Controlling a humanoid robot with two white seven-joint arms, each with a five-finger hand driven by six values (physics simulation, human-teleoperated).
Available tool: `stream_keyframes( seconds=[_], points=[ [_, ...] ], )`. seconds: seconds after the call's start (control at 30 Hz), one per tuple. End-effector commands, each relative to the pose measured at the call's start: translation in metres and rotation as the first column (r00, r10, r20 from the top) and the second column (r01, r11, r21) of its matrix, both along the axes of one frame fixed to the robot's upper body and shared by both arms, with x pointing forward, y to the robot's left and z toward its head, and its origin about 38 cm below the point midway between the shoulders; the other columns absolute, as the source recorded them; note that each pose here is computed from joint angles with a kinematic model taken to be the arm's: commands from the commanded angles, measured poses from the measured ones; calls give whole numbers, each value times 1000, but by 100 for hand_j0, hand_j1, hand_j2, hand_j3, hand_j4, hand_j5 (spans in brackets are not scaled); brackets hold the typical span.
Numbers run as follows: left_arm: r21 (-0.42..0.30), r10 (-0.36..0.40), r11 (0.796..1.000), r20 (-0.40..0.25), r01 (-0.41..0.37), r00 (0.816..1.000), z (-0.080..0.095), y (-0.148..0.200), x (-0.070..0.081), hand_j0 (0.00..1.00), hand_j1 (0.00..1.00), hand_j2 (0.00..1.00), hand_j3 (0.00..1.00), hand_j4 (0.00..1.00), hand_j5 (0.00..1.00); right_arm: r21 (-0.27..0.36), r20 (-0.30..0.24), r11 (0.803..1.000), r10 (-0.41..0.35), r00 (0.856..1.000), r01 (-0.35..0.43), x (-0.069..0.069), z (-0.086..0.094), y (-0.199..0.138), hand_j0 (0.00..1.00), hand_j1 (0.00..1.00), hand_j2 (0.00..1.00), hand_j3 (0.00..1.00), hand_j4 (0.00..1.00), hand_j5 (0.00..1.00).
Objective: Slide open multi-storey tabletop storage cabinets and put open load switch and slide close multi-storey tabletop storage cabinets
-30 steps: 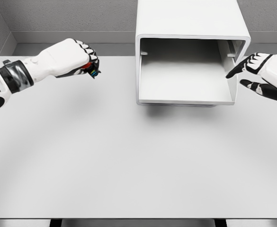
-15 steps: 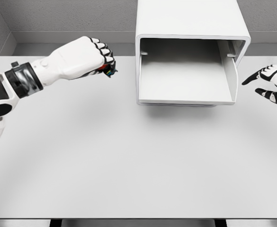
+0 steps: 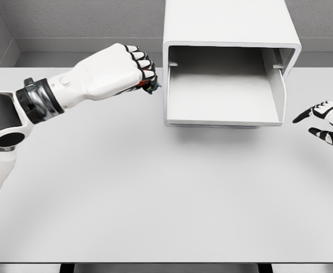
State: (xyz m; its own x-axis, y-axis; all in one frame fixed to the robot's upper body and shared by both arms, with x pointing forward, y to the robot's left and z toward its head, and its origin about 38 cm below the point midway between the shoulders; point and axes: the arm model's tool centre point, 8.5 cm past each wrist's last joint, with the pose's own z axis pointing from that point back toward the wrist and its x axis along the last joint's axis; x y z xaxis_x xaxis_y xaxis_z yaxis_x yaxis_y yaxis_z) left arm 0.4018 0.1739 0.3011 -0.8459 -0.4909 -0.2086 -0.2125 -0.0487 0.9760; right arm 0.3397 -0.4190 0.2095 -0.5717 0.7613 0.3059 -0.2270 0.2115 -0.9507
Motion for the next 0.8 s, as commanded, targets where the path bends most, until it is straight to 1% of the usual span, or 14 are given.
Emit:
stream_keyframes(
  seconds=[0.0,0.07,0.13,0.17,0.27,0.43,0.57,0.6,0.7,0.77],
  points=[
    [-20,-12,1000,-3,12,1000,1,-5,-1,40,40,40,40,40,40,5,2,1000,-1,1000,1,0,1,0,59,59,59,59,59,59],
    [-25,-16,1000,-2,16,1000,1,-6,-1,40,40,40,40,40,40,7,-13,1000,-1,1000,1,-3,-4,0,59,59,59,59,59,59],
    [-31,-21,999,-4,21,1000,1,-8,-1,40,40,40,40,40,40,-7,-43,1000,-3,999,3,-9,-18,1,59,59,59,59,59,59],
    [-45,-29,999,-5,29,1000,2,-13,-2,40,40,40,40,40,40,-11,-55,1000,-5,998,5,-12,-23,2,59,59,59,59,59,59],
    [-58,-44,997,-5,44,999,2,-20,-3,40,40,40,40,40,40,-15,-86,1000,-5,996,4,-20,-37,4,59,59,59,59,59,59],
    [-74,-64,995,-4,63,998,3,-31,-4,40,40,40,40,40,40,-19,-97,1000,-7,995,5,-23,-42,5,59,59,59,59,59,59],
    [-76,-63,995,5,63,998,3,-38,-4,40,40,40,40,40,40,-22,-98,1000,-5,995,3,-23,-47,8,59,59,59,59,59,59],
    [-87,-68,994,4,68,998,3,-43,-4,40,40,40,40,40,40,-22,-97,1000,-5,995,3,-23,-47,9,59,59,59,59,59,59],
    [-90,-64,994,12,65,998,2,-51,-3,40,40,40,40,40,40,-20,-95,1000,3,995,-4,-23,-47,12,59,59,59,59,59,59],
    [-96,-76,993,8,76,997,1,-58,-4,40,40,40,40,40,40,-27,-83,999,17,996,-19,-23,-43,17,59,59,59,59,59,59]
  ],
)
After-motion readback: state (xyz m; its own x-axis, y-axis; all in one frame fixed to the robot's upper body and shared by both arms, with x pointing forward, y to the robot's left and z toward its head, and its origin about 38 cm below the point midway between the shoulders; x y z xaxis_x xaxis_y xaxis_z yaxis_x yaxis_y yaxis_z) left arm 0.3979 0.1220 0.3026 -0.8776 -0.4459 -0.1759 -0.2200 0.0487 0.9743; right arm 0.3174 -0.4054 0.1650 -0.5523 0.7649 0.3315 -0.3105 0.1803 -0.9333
